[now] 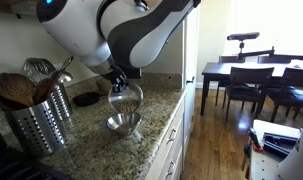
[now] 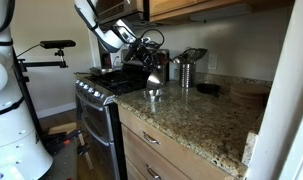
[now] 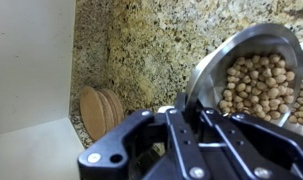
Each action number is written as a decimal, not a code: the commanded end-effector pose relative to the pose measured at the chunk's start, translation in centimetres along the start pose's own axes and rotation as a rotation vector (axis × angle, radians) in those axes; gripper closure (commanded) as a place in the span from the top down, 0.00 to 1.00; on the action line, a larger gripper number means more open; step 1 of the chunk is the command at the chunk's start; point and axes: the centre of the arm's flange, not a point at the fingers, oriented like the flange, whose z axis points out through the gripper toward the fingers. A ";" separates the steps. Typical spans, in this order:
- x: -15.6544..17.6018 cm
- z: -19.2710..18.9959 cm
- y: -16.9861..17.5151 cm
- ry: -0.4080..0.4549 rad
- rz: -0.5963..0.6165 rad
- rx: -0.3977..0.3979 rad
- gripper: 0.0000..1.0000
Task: Take the bowl on the right and pour the beans into the bowl on the left
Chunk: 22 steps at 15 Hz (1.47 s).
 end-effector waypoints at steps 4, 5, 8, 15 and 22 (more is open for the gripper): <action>-1.1 0.7 -0.4 -0.001 -0.001 -0.075 0.07; -0.9 0.8 -0.4 0.000 -0.002 -0.081 0.07; -0.6 0.9 -0.4 0.003 -0.004 -0.090 0.07; 0.6 -1.0 -1.1 0.034 -0.008 -0.111 0.08; 1.1 -1.1 -1.4 0.048 0.000 -0.147 0.09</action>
